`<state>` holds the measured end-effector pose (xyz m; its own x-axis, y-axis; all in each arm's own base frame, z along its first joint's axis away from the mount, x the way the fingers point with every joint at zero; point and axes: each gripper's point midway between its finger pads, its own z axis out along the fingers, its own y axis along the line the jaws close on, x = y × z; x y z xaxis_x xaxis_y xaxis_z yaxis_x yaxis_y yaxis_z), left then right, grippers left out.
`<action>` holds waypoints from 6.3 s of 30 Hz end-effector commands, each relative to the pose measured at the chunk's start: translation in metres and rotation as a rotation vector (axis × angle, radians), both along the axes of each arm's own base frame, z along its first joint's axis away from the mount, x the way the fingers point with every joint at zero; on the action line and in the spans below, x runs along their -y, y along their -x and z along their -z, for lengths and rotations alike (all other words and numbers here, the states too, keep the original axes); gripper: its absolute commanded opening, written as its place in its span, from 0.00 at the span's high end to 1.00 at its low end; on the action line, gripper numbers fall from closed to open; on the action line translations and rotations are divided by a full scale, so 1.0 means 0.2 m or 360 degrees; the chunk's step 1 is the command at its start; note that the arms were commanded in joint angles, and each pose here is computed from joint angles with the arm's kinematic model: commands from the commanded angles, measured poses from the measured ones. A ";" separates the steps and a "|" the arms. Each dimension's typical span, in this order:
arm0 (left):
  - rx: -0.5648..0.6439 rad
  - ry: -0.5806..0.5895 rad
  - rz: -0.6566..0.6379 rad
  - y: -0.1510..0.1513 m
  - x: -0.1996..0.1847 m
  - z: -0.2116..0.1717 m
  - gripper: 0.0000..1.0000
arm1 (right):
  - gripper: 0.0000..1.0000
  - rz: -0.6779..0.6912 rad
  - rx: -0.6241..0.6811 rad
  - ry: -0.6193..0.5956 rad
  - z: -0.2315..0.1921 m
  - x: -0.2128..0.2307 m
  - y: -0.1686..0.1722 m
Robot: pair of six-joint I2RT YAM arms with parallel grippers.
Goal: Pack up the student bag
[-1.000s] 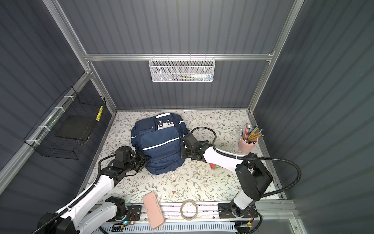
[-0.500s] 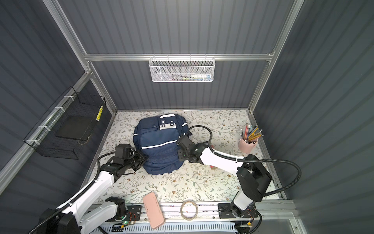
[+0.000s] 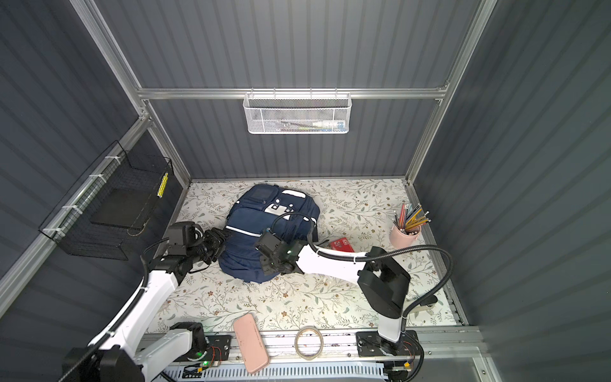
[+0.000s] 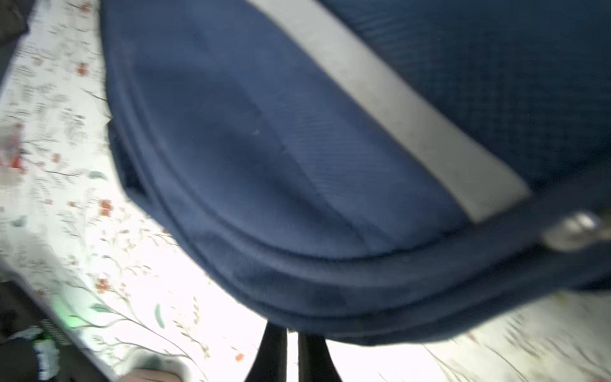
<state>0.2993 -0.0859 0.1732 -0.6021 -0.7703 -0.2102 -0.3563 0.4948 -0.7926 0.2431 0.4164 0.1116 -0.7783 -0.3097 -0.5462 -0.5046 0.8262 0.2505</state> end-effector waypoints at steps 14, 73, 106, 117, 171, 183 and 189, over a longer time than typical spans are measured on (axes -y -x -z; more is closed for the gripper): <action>-0.0142 0.0201 -0.0034 0.03 0.26 0.25 0.76 | 1.00 -0.0206 -0.0018 -0.0221 -0.08 -0.19 0.15; 0.0072 -0.0131 0.0099 0.09 0.15 0.07 0.50 | 0.45 0.0285 -0.0001 0.0278 0.01 0.78 -0.27; -0.0030 -0.0130 0.0304 0.12 0.54 0.21 0.47 | 0.38 0.0620 -0.0251 -0.0390 -0.10 0.25 -0.46; 0.0103 -0.0371 0.0334 0.31 0.75 0.20 0.53 | 1.00 0.0659 -0.0190 -0.0564 -0.18 0.20 -0.46; 0.0225 -0.0617 0.0125 0.05 0.66 0.14 0.51 | 1.00 0.0485 -0.0220 -0.0923 -0.49 0.10 -0.24; 0.0188 -0.0657 0.0118 0.12 0.55 0.08 0.94 | 1.00 0.0529 -0.0235 -0.0820 -0.35 0.20 -0.28; 0.0108 -0.0719 0.0169 0.19 0.49 0.13 0.98 | 1.00 0.0528 -0.0241 -0.0824 -0.34 0.19 -0.30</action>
